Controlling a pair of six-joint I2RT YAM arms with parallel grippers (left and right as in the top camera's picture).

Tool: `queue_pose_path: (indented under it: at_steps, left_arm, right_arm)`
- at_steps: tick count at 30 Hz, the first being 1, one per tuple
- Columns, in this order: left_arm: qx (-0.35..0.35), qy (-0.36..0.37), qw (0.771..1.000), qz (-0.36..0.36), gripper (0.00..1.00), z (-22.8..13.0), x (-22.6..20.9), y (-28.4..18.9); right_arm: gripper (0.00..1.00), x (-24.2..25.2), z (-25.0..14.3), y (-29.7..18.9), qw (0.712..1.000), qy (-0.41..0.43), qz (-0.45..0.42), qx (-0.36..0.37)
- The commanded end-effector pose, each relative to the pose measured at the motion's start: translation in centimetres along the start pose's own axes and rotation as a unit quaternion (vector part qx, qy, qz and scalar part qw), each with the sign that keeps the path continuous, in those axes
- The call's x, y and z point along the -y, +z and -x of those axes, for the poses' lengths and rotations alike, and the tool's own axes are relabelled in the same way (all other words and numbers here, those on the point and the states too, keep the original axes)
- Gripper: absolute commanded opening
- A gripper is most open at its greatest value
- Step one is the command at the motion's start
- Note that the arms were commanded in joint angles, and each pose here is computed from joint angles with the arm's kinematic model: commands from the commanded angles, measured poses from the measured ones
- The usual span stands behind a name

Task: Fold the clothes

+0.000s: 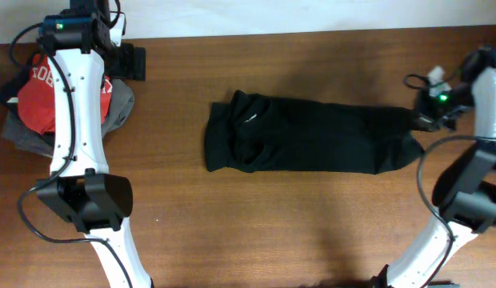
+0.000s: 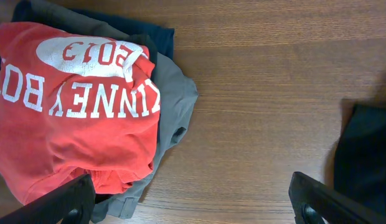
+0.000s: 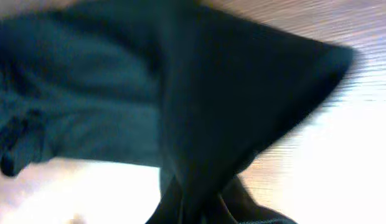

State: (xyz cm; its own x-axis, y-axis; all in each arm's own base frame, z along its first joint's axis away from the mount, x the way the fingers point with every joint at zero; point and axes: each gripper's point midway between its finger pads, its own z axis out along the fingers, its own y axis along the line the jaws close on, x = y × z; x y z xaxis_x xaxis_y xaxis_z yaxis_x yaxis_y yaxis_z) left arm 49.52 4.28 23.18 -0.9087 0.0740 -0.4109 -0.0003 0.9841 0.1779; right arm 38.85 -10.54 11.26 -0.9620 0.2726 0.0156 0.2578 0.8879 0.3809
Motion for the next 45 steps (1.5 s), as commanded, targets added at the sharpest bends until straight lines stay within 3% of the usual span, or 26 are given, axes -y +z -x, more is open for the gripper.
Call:
queue_pose_path:
  at_steps: [1,13,14,15,16,17,18,21,26,33,40,45]
  left_arm:
    - [0.008,-0.003,1.0,0.003,0.99,0.2,-0.2,-0.7]
    - [0.008,-0.002,1.0,-0.026,0.99,0.2,0.8,-0.5]
    - [0.007,-0.002,1.0,-0.027,0.99,0.2,0.9,-0.5]
    - [0.005,-0.002,1.0,-0.027,0.99,0.1,0.9,-0.4]
    - [0.003,-0.001,1.0,-0.027,0.99,0.0,0.9,-0.3]
    - [0.002,-0.001,1.0,-0.027,0.99,0.0,0.9,-0.2]
    - [0.0,-0.001,1.0,-0.028,0.99,-0.1,0.9,-0.2]
    - [-0.004,0.0,0.999,-0.047,0.99,-0.3,1.6,0.1]
    - [-0.021,0.0,0.99,-0.141,0.99,-1.2,5.1,1.2]
    - [-0.092,0.039,0.959,-0.264,0.99,-6.1,10.3,5.3]
    - [-0.118,0.042,0.928,-0.352,0.99,-10.0,14.0,8.7]
    - [-0.112,0.041,0.919,-0.376,0.99,-11.1,15.4,10.2]
  right_arm:
    - [0.04,-5.1,-0.5,1.1,0.998,-0.064,0.011,-0.021]
    - [0.05,-14.9,-2.2,7.2,0.983,-0.177,-0.028,-0.049]
    - [0.09,-15.5,-2.5,7.7,0.981,-0.186,-0.028,-0.052]
    - [0.2,-16.0,-2.8,8.1,0.979,-0.194,-0.028,-0.054]
    - [0.4,-16.5,-3.1,8.5,0.977,-0.201,-0.028,-0.059]
    - [0.52,-16.9,-3.4,8.7,0.976,-0.207,-0.029,-0.062]
    - [0.57,-17.4,-3.6,8.9,0.975,-0.213,-0.028,-0.064]
    - [0.57,-18.4,-4.0,8.9,0.972,-0.226,-0.027,-0.064]
    - [0.57,-19.4,-3.0,5.8,0.973,-0.228,-0.022,-0.037]
    - [0.6,-19.3,-0.7,0.8,0.974,-0.223,-0.023,0.018]
    - [0.61,-18.3,-0.4,0.3,0.977,-0.21,-0.025,0.019]
    - [0.6,-18.3,-0.5,0.3,0.977,-0.213,-0.025,0.019]
